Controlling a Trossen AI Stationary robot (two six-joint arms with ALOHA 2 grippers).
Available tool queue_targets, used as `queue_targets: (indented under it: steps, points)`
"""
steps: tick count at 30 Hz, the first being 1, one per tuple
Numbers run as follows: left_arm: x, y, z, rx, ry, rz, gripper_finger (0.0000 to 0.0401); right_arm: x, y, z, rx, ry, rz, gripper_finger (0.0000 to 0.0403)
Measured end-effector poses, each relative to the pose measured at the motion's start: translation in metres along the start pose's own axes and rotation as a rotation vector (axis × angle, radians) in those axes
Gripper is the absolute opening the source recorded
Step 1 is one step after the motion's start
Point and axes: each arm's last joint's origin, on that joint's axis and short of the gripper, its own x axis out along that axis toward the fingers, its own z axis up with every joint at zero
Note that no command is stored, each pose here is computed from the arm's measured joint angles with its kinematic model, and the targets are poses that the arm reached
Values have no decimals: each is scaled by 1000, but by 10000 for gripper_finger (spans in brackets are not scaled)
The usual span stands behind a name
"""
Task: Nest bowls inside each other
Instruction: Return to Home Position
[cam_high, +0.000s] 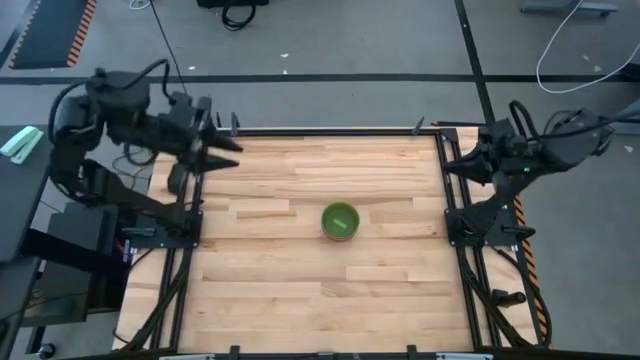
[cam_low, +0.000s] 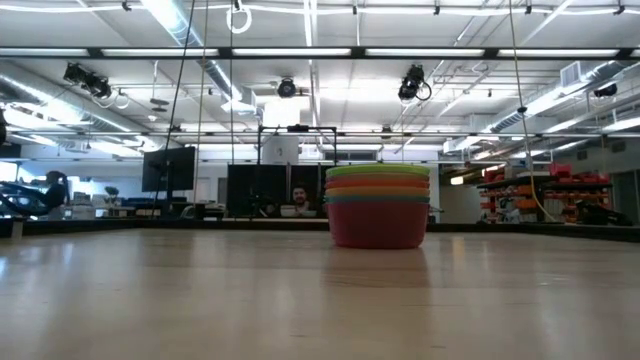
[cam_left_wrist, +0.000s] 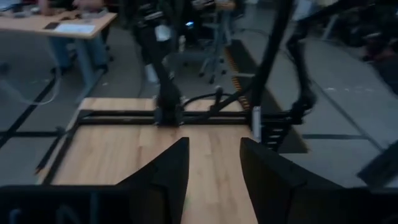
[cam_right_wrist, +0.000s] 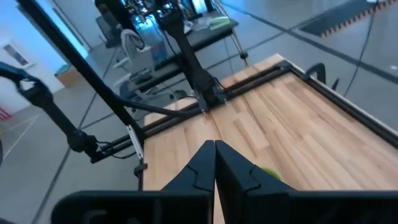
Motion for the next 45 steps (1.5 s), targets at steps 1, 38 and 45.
queue_targets:
  steps: [1, 38, 45]
  points:
    - [0, -2, -4, -4, -11, -16, 153, 0, 1, 0, -9, -5, 4, 16]
    - [-9, 0, -232, -213, -504, -163, 142, 50, -10, -143, 135, -526, 644, 16]
    - [2, 3, -253, -254, -516, -175, 143, 55, -14, -159, 141, -579, 733, 16]
